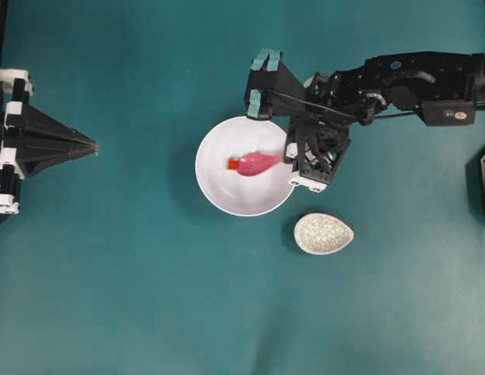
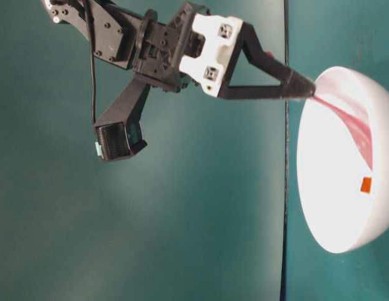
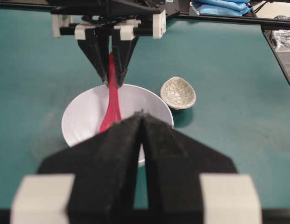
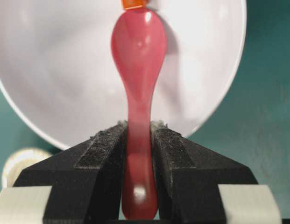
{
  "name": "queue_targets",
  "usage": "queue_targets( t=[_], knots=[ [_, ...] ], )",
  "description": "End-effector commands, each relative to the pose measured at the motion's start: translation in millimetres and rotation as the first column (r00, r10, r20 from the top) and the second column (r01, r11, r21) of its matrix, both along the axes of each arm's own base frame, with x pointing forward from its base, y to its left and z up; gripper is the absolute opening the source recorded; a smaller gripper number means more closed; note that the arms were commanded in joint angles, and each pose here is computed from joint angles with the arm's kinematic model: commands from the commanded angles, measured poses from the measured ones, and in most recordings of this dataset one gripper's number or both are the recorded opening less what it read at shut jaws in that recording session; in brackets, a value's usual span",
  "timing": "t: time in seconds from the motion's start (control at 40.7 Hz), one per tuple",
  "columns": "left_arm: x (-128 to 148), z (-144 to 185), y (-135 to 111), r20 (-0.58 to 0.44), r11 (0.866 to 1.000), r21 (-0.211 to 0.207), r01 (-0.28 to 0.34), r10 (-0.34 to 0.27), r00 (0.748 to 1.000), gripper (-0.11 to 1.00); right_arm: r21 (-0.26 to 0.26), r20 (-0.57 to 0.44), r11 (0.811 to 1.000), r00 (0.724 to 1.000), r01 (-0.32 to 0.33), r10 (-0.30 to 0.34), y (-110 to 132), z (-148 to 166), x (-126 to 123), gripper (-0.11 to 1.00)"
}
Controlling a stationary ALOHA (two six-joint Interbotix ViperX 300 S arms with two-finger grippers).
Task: Grip the spoon and scoop the red block from the bowl with right arm.
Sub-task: 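Lower the spoon bowl into the white bowl beside the red cube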
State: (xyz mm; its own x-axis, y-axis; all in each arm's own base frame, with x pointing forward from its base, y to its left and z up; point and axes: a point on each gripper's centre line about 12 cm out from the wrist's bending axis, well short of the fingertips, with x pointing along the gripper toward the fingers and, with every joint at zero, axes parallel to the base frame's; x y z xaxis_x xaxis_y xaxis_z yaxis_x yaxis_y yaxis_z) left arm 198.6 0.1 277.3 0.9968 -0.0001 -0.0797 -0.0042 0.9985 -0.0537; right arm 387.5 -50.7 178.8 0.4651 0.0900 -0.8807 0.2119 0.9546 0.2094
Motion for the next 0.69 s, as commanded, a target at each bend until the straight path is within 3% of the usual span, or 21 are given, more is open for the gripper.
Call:
queue_targets(
  t=[0.0, 0.172, 0.663],
  knots=[
    [3.1, 13.3, -0.1, 0.037, 1.0, 0.005, 0.001, -0.001, 0.999, 0.0, -0.016, 0.071, 1.0, 0.997, 0.013, -0.012, -2.2, 15.6, 9.2, 0.24],
    [3.4, 13.8, -0.1, 0.038, 1.0, 0.005, 0.001, -0.001, 0.999, 0.0, -0.019, 0.1, 1.0, 0.995, 0.01, -0.008, 4.4, 17.9, 12.9, 0.24],
    [3.9, 17.7, -0.1, 0.048, 1.0, 0.005, 0.001, -0.001, 0.999, 0.0, -0.011, 0.062, 0.999, 0.997, -0.05, 0.05, 23.8, 14.6, 10.7, 0.24]
  ],
)
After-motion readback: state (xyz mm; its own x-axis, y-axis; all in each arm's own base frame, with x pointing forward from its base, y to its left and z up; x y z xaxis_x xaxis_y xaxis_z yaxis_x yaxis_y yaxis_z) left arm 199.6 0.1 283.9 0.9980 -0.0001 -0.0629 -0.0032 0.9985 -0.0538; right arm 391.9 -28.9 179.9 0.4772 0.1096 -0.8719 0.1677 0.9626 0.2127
